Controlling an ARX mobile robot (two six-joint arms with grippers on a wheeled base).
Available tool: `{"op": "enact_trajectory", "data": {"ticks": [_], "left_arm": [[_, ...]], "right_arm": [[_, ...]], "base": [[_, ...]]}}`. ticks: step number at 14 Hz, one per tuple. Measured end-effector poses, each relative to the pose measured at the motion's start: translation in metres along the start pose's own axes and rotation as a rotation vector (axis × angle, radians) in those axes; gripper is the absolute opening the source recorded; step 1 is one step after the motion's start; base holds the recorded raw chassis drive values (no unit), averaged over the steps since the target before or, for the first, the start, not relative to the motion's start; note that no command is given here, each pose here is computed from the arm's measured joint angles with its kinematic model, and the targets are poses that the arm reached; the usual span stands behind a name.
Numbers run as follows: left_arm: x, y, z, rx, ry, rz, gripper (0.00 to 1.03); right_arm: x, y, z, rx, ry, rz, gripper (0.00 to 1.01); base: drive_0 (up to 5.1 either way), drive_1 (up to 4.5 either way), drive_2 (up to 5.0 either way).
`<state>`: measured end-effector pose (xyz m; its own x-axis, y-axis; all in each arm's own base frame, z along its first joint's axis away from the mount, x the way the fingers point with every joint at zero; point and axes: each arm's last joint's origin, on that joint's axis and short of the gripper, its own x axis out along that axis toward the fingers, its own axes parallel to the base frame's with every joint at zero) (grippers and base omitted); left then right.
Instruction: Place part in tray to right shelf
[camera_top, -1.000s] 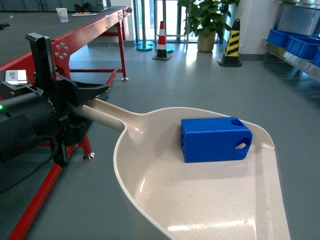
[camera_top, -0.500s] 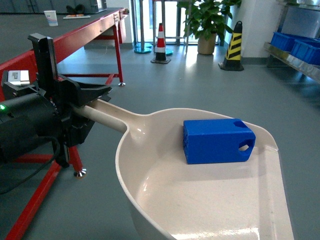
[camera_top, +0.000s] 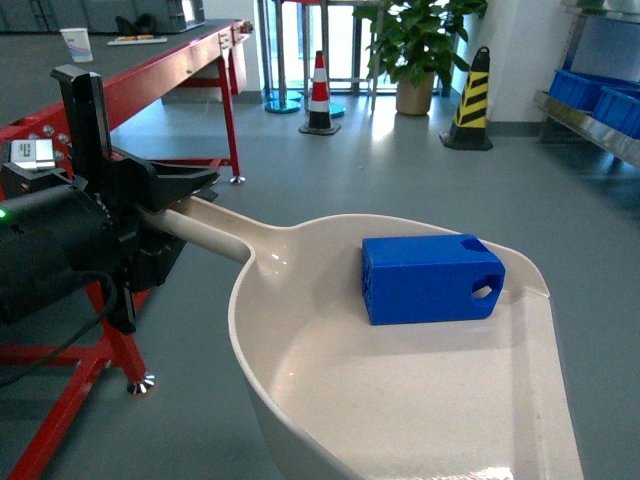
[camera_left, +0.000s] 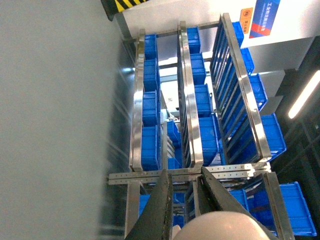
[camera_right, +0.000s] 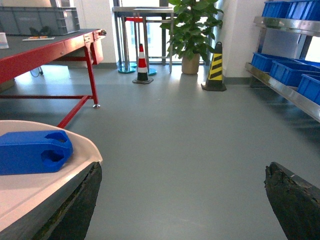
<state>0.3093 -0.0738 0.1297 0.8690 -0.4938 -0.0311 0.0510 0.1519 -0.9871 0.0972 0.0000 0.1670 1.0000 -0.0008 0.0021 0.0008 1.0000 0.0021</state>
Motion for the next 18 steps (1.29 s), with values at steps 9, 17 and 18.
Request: {"op": "enact_trajectory", "data": {"ticks": [9, 17, 18], "left_arm": [[0.0000, -0.0005, 0.0004, 0.002, -0.004, -0.004, 0.13], [0.0002, -0.0003, 0.0004, 0.001, -0.002, -0.001, 0.13], [0.0002, -0.0003, 0.0004, 0.001, 0.000, -0.002, 0.13]], "right_arm": [[0.0000, 0.0000, 0.0001, 0.000, -0.001, 0.000, 0.98], [0.0000, 0.0000, 0.0003, 0.000, -0.003, 0.001, 0.98], [0.0000, 0.0000, 0.0002, 0.000, -0.002, 0.000, 0.98]], "base": [[0.1, 4.40, -4.3], [0.1, 4.40, -4.3], [0.1, 4.40, -4.3]]}}
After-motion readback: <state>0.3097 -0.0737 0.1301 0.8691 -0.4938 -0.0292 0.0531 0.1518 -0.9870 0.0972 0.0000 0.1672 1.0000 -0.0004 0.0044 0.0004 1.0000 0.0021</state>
